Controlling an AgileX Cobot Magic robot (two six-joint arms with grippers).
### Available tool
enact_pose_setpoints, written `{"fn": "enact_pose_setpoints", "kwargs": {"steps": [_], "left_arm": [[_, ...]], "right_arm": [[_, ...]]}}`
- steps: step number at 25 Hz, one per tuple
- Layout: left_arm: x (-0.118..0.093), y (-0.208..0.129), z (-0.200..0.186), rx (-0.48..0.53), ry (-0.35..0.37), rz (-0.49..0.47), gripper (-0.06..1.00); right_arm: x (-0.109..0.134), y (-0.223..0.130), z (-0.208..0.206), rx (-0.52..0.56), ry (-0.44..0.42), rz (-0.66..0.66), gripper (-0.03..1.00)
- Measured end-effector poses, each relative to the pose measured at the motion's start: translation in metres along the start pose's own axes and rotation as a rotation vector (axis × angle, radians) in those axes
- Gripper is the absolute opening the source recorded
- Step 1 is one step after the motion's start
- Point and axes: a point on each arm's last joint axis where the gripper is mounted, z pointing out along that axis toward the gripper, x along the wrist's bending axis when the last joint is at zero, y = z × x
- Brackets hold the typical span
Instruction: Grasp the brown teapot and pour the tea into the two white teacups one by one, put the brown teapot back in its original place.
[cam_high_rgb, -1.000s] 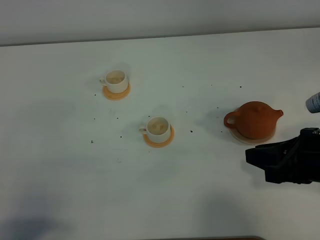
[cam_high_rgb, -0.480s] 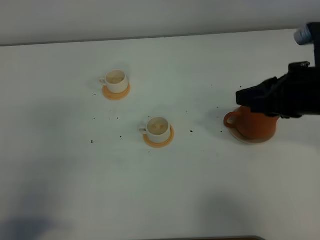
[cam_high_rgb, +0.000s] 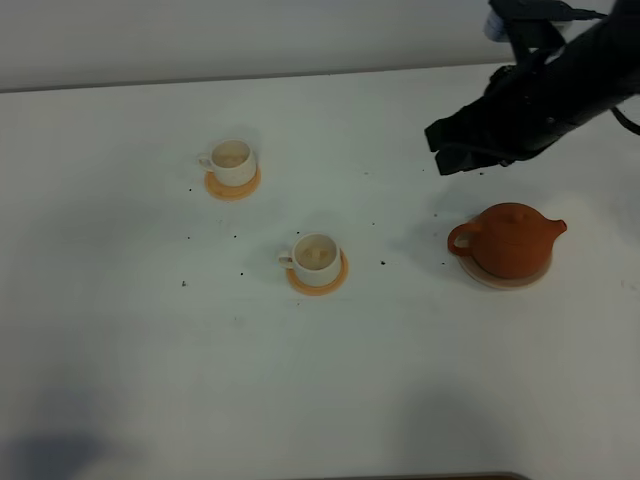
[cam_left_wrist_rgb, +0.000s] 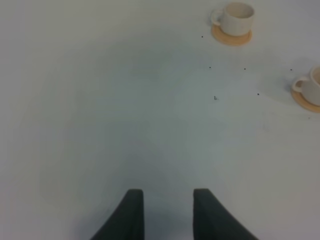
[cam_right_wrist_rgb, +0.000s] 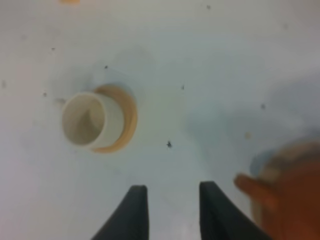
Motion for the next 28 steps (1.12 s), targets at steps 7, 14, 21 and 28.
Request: {"fn": "enact_pose_setpoints", "kwargs": {"steps": [7,14,21,28], "left_arm": [[0.0,0.0,0.0,0.0,0.0,0.0,0.25],[0.0,0.0,0.0,0.0,0.0,0.0,0.25],[0.0,0.0,0.0,0.0,0.0,0.0,0.25],[0.0,0.0,0.0,0.0,0.0,0.0,0.25]], "right_arm": [[0.008,0.016,0.066,0.206,-0.113,-0.082,0.36],[0.002,0.013,0.101,0.258,-0.181,-0.115,0.39],[-0.008,0.004,0.12,0.313,-0.212,-0.117,0.39],[-0.008,-0.002,0.118,0.386,-0.215,-0.091,0.39]]}}
